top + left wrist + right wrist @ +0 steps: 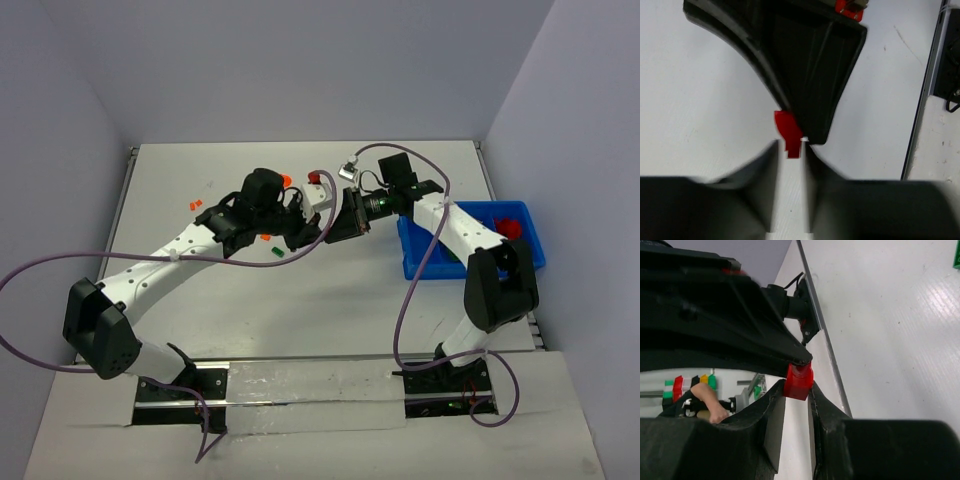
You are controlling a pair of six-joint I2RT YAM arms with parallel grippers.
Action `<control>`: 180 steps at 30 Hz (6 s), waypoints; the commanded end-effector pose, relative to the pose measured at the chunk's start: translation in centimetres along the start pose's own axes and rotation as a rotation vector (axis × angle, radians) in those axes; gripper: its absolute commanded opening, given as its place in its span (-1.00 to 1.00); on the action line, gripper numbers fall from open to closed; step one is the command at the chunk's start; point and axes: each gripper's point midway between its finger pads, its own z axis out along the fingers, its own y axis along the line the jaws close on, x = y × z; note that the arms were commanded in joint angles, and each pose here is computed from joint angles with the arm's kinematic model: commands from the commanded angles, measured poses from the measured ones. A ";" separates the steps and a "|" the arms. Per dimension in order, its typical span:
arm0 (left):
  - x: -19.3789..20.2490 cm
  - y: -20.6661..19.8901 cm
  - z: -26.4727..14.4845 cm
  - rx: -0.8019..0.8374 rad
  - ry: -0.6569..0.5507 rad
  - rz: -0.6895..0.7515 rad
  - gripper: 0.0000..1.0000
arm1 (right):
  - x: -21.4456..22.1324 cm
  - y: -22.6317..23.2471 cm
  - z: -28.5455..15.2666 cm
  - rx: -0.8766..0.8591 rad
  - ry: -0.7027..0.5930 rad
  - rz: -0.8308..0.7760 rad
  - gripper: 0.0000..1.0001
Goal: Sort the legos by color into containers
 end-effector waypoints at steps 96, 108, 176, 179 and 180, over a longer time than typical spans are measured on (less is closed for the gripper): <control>26.3 27.2 -16.9 -0.813 0.412 -0.685 0.30 | -2.0 -9.7 -20.6 0.969 -0.217 -0.096 0.99; 30.5 27.7 -15.6 -0.779 0.475 -0.665 0.10 | -2.8 -9.3 -20.5 0.968 -0.209 -0.101 0.98; 5.8 20.6 -19.5 -0.544 -0.183 -0.621 -1.00 | -2.3 -13.1 12.7 0.808 0.273 -0.501 -1.00; 4.5 20.2 -18.1 -0.517 -0.172 -0.589 -1.00 | -2.5 -11.1 8.4 0.785 0.204 -0.455 -1.00; 4.2 19.9 -17.3 -0.509 -0.162 -0.574 -1.00 | -3.5 -8.9 6.5 0.766 0.143 -0.468 -1.00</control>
